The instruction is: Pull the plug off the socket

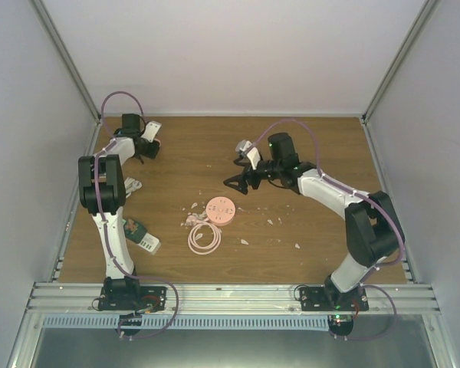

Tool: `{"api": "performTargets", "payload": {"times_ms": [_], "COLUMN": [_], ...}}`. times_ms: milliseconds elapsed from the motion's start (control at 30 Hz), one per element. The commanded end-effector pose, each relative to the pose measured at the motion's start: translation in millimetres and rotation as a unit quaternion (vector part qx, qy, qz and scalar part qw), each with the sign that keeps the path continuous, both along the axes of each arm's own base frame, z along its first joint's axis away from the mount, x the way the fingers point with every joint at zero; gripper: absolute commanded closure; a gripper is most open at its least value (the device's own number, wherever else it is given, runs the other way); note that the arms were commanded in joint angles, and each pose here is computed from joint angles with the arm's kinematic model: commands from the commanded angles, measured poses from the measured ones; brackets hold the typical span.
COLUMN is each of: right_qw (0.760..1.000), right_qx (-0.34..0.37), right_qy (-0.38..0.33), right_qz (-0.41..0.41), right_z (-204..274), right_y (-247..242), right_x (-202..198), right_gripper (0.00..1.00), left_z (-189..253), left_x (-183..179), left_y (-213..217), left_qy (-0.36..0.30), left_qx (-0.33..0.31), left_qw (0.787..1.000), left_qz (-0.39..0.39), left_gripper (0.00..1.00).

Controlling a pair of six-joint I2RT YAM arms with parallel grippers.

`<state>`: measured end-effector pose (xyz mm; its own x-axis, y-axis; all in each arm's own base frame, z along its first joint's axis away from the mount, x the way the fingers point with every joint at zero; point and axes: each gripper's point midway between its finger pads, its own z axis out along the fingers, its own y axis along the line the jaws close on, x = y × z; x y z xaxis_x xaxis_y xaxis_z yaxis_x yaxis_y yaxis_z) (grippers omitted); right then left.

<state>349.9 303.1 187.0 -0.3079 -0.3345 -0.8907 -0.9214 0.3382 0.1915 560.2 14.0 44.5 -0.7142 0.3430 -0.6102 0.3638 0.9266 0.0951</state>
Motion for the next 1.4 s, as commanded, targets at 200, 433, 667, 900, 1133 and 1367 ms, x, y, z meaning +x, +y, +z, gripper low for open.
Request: {"api": "performTargets", "payload": {"times_ms": [200,433,667,900,1133,1367], "right_qw": [0.992,0.981,0.964,0.941,0.915,0.904], "right_qx": [-0.102,-0.152,-0.201,-0.247,-0.292,-0.317], "right_qy": [-0.072,-0.097,-0.12,-0.139,-0.14,-0.122], "right_qz": [0.033,0.069,0.125,0.186,0.239,0.261], "right_z": [-28,-48,-71,-92,-120,-138], "right_y": [33,54,83,106,120,115], "right_x": [-13,-32,-57,-81,-104,-112], "right_gripper": [0.0,0.05,0.14,0.25,0.34,0.4], "left_z": [5,36,74,116,155,155], "left_x": [-4,-16,-32,-53,-80,-111], "left_y": [0,-8,-16,-29,-50,-62], "left_qy": [0.004,-0.025,-0.064,-0.097,-0.126,-0.116], "left_qx": [-0.012,-0.02,-0.023,-0.041,-0.098,-0.128], "left_qw": [1.0,0.999,0.996,0.992,0.983,0.979], "left_qz": [-0.012,-0.032,-0.049,-0.071,-0.089,-0.103], "left_gripper": [0.41,0.28,0.01,0.01,0.01,0.01]}}
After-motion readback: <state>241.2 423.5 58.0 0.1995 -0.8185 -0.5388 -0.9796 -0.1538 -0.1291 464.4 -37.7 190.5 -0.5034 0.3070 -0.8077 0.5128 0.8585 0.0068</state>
